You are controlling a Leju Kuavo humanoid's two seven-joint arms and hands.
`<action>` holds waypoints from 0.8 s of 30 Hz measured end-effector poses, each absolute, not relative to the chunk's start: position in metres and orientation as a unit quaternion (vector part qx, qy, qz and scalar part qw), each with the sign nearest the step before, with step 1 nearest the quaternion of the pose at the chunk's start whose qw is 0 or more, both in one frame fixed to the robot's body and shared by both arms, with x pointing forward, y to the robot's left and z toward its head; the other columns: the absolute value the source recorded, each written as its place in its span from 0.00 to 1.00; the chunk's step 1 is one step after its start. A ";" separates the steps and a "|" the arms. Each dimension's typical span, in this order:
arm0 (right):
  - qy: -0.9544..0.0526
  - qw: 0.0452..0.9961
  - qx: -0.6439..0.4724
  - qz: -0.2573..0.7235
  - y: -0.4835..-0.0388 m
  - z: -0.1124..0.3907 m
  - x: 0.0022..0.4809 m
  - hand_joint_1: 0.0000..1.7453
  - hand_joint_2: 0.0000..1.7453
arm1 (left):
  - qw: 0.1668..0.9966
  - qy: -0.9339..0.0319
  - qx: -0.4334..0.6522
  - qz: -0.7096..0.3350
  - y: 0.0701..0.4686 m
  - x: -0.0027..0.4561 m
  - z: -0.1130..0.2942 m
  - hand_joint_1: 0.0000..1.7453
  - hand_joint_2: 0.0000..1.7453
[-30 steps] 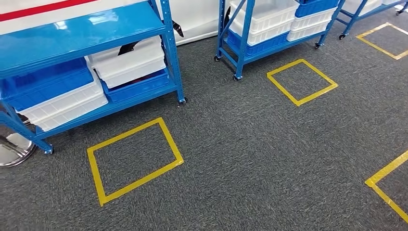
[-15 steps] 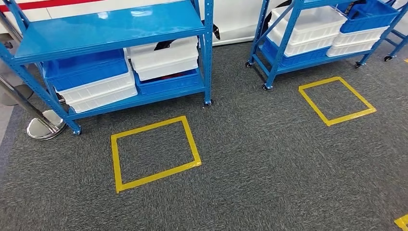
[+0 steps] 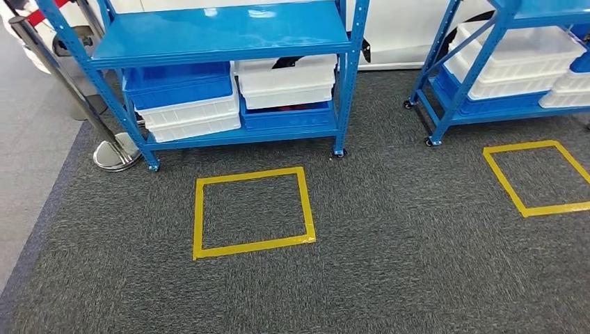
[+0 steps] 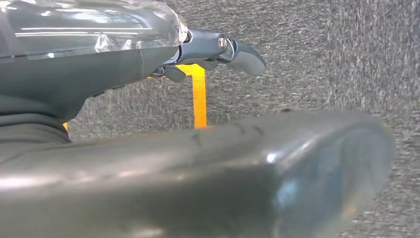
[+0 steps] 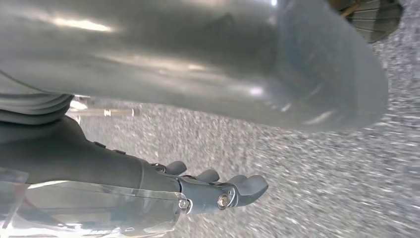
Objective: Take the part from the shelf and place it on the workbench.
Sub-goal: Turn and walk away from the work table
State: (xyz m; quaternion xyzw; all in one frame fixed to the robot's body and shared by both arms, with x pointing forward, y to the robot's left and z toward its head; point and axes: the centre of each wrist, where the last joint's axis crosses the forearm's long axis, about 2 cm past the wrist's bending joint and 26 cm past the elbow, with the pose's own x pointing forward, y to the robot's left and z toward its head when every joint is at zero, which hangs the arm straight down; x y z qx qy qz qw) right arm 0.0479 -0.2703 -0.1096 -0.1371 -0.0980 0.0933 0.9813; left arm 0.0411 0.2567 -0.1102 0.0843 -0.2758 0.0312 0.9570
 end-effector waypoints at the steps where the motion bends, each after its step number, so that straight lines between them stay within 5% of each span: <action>1: -0.099 0.981 -0.138 0.093 -0.270 -0.109 0.049 0.00 0.00 | 0.957 -0.277 0.084 0.031 0.257 0.041 -0.110 0.00 0.00; 24: -0.104 0.982 -0.146 0.065 -0.273 -0.110 0.046 0.00 0.00 | 0.953 -0.290 0.077 0.036 0.254 0.039 -0.110 0.00 0.00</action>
